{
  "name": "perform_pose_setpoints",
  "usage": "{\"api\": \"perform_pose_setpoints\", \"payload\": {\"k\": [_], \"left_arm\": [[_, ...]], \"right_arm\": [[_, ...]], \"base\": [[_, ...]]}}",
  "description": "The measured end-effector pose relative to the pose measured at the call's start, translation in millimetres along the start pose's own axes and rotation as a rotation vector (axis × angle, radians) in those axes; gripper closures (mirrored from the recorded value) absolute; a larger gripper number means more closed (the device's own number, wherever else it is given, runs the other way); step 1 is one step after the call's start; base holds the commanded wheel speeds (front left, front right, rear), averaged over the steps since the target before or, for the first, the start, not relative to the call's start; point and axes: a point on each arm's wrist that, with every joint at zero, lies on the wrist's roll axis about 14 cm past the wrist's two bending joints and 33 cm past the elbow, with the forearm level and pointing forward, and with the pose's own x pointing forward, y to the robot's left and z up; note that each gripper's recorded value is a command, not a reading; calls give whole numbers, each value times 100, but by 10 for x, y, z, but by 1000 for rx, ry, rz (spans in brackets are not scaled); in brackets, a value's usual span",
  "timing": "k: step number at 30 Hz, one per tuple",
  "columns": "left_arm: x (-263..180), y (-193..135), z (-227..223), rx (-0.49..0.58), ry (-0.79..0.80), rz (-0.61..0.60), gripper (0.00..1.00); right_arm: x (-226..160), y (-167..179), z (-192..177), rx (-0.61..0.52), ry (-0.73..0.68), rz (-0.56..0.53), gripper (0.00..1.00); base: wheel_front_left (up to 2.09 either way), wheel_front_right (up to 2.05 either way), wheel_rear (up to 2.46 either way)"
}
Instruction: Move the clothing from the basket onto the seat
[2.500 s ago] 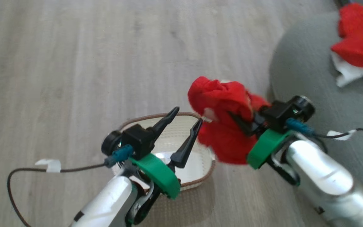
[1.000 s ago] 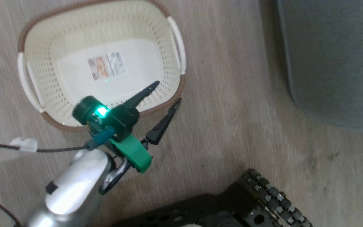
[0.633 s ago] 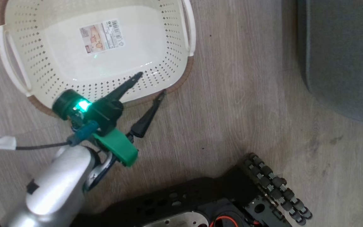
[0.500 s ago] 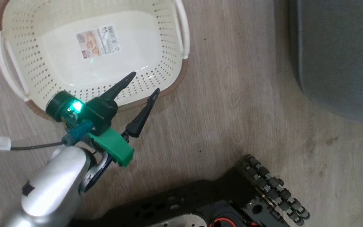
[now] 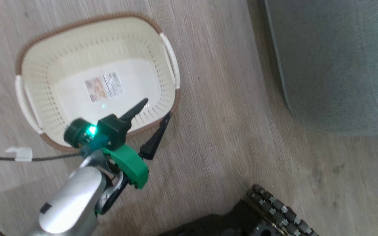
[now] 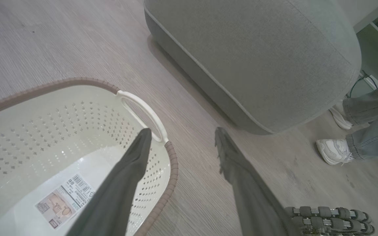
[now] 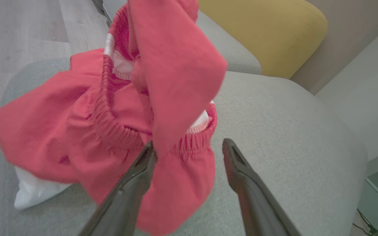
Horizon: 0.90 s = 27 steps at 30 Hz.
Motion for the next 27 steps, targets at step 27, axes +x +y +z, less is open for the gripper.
{"api": "perform_pose_setpoints", "payload": {"k": [27], "left_arm": [[-1838,519,1159,39,-390,648,0]], "right_arm": [[-2308,1793,187,265,-182,616,0]], "base": [[0,0,0]]}}
